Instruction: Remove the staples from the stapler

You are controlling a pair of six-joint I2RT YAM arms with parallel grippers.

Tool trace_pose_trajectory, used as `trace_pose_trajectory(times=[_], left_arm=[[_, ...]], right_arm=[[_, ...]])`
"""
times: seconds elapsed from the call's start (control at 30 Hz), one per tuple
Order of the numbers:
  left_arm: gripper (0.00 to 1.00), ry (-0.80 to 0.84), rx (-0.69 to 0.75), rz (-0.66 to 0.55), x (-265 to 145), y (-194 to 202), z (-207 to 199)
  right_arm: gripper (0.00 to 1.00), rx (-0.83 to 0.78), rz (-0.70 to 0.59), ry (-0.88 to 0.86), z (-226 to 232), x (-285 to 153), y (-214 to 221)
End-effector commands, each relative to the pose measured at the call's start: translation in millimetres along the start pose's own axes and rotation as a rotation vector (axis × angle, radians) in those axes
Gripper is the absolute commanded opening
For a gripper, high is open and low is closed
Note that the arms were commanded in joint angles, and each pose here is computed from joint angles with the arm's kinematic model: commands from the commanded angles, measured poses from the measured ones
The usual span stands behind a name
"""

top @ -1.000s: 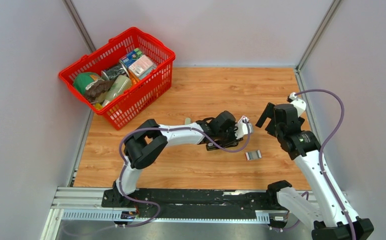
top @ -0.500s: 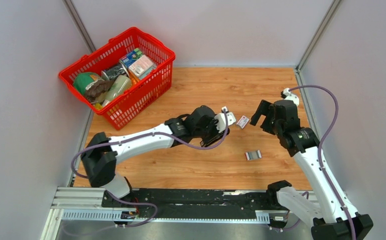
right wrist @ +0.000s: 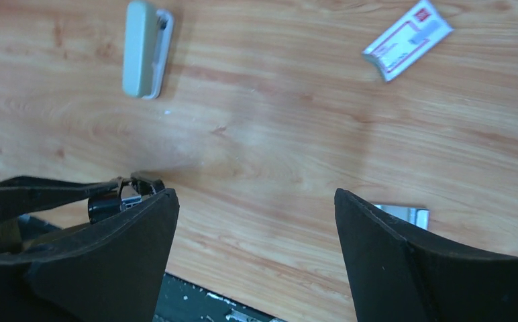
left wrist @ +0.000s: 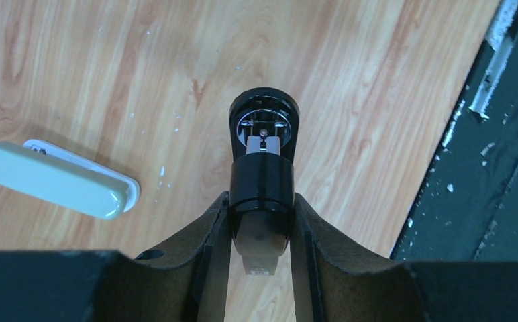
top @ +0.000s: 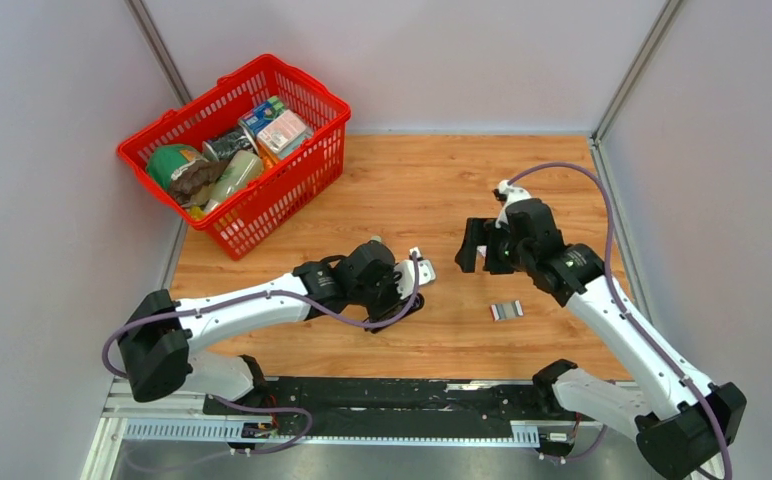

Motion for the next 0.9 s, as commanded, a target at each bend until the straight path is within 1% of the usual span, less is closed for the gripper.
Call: trace_pose_trajectory(times=[0.0, 0.07, 0.1, 0.13, 0.17, 0.2, 0.3, 0.43, 0.5, 0.7, 0.87], left_arm=[[0.0, 0.053, 0.025, -0.111, -16.7, -8.1, -6.5], [0.0, 0.077, 0.02, -0.149, -16.3, -4.6, -10.7], [0.0, 0.078, 0.015, -0.188, -15.4, -7.8, -11.0], [0.0, 0.099, 0.01, -0.197, -14.6, -0.6, -15.2], [0.0, 0.097, 0.012, -0.245, -13.7, -4.0, -15.3], [0.0, 0.12, 0.012, -0.254, -12.8, 2.2, -19.1], [0.0, 0.165, 0.025, -0.346, -17.6, -4.8, -23.4], [0.0, 0.221, 0.029, -0.459, -35.5, -20.5, -28.4], [0.0, 0.246, 0.021, -0.498, -43.8, -25.3, -31.3], [0.0, 0.332, -0.008, -0.579, -67.8, -40.1, -39.0], [0.0, 0.411, -0.051, -0.591, -82.7, -49.1, -44.8]], right_arm=[[0.87, -0.101, 0.036, -0.177, 17.4, 0.0, 3.1], [0.84, -0.117, 0.047, -0.241, 19.9, 1.0, 11.1], [0.83, -0.124, 0.06, -0.265, 20.0, 1.9, 16.7], [0.81, -0.134, 0.063, -0.285, 21.3, 1.0, 20.2], [0.8, -0.142, 0.06, -0.303, 22.6, -0.5, 21.9], [0.79, -0.151, 0.059, -0.317, 23.8, -2.2, 23.7], [0.76, -0.182, 0.073, -0.386, 31.9, -11.6, 24.9], [0.75, -0.228, 0.079, -0.498, 42.8, -31.1, 22.3], [0.74, -0.251, 0.074, -0.558, 46.5, -41.7, 21.2], [0.74, -0.341, 0.07, -0.693, 54.0, -67.3, 18.7], [0.74, -0.43, 0.106, -0.765, 65.0, -78.0, 18.7]])
Point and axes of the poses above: each gripper's point midway between its finger pads, its own x axis out along the fingers, its own z axis along the line the jaws close on, y = z × x, the point moved 10 cm from there along -x, back along the fingers, and after that the axes turned 7 degrees about x, right-handed, at the moved point
